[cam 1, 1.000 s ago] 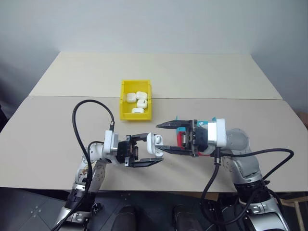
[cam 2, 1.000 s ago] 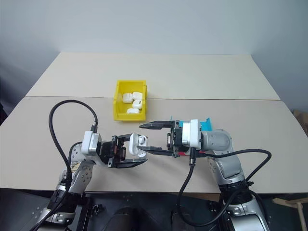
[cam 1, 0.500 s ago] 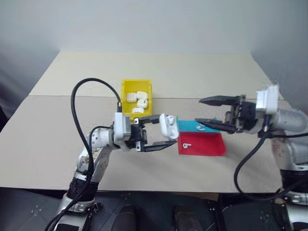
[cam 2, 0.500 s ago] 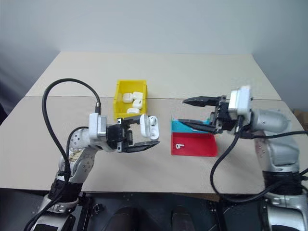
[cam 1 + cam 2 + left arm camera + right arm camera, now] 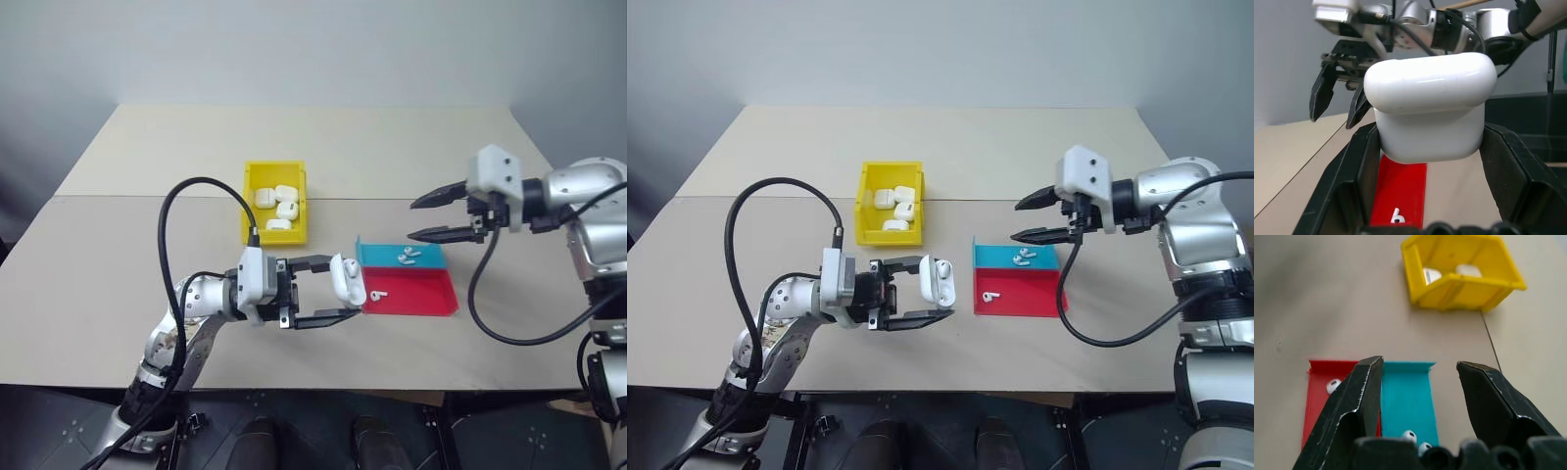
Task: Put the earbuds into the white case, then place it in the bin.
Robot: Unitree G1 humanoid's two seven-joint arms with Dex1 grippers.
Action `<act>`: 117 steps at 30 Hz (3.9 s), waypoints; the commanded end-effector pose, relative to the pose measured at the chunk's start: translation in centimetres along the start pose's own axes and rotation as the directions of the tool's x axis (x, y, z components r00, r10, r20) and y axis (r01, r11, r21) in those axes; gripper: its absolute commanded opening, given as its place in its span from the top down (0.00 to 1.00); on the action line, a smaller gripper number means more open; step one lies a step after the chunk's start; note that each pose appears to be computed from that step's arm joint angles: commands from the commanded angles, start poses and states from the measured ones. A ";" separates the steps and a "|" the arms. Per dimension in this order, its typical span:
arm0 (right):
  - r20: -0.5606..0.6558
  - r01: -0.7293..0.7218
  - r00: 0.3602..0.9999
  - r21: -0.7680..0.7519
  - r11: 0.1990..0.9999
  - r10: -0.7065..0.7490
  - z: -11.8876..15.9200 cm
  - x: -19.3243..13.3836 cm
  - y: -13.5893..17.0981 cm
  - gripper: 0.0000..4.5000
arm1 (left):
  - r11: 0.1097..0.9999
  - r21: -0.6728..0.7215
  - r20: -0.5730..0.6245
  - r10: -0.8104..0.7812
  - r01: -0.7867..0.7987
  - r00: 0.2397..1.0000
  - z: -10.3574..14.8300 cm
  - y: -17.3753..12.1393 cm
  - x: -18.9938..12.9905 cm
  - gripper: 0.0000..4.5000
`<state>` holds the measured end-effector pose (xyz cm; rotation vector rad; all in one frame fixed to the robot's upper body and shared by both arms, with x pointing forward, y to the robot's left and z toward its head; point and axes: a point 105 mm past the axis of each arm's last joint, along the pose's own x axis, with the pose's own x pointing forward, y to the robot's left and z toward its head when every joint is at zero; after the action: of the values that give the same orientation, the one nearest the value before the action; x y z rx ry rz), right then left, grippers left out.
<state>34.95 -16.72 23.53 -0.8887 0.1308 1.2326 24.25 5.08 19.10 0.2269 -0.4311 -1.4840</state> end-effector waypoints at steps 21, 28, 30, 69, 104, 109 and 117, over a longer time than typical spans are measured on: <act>-0.545 -0.167 0.824 0.030 0.986 0.156 -5.6 3.9 -3.3 0.35 | 1.000 0.028 -0.021 0.013 -0.012 1.000 -0.3 -0.7 -0.5 0.38; -0.543 -0.167 0.826 0.015 0.986 0.148 -6.0 4.4 -3.3 0.47 | 1.000 0.023 -0.037 0.002 -0.001 0.999 -0.4 -0.8 -0.6 0.38; -0.547 -0.175 0.824 0.005 0.985 0.149 -6.0 4.6 -3.3 0.47 | 1.000 0.021 -0.040 0.004 -0.003 0.999 -0.5 -0.7 -0.5 0.38; -0.568 -0.131 0.815 0.004 0.991 0.110 -7.3 6.6 -3.0 0.47 | 0.999 0.034 -0.042 0.015 -0.014 0.999 -0.6 -0.8 -0.7 0.38; -0.573 -0.163 0.809 -0.004 0.987 0.132 -7.6 6.7 -2.5 0.86 | 0.999 0.034 -0.039 0.005 -0.003 0.999 -0.6 -0.9 -0.5 0.38; -0.552 -0.120 0.828 -0.011 0.993 0.094 -7.0 6.2 -3.3 0.86 | 0.999 0.037 -0.041 0.004 -0.003 0.999 -0.5 -0.8 -0.7 0.38; -0.354 0.036 0.935 0.035 0.999 -0.022 -3.1 1.6 -5.7 0.86 | 0.997 0.057 0.006 0.041 -0.041 0.999 1.5 -0.1 0.2 0.38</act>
<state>41.93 -17.96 20.58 -1.1117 0.5251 1.0373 24.10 5.40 18.47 0.2543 -0.3990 -1.4396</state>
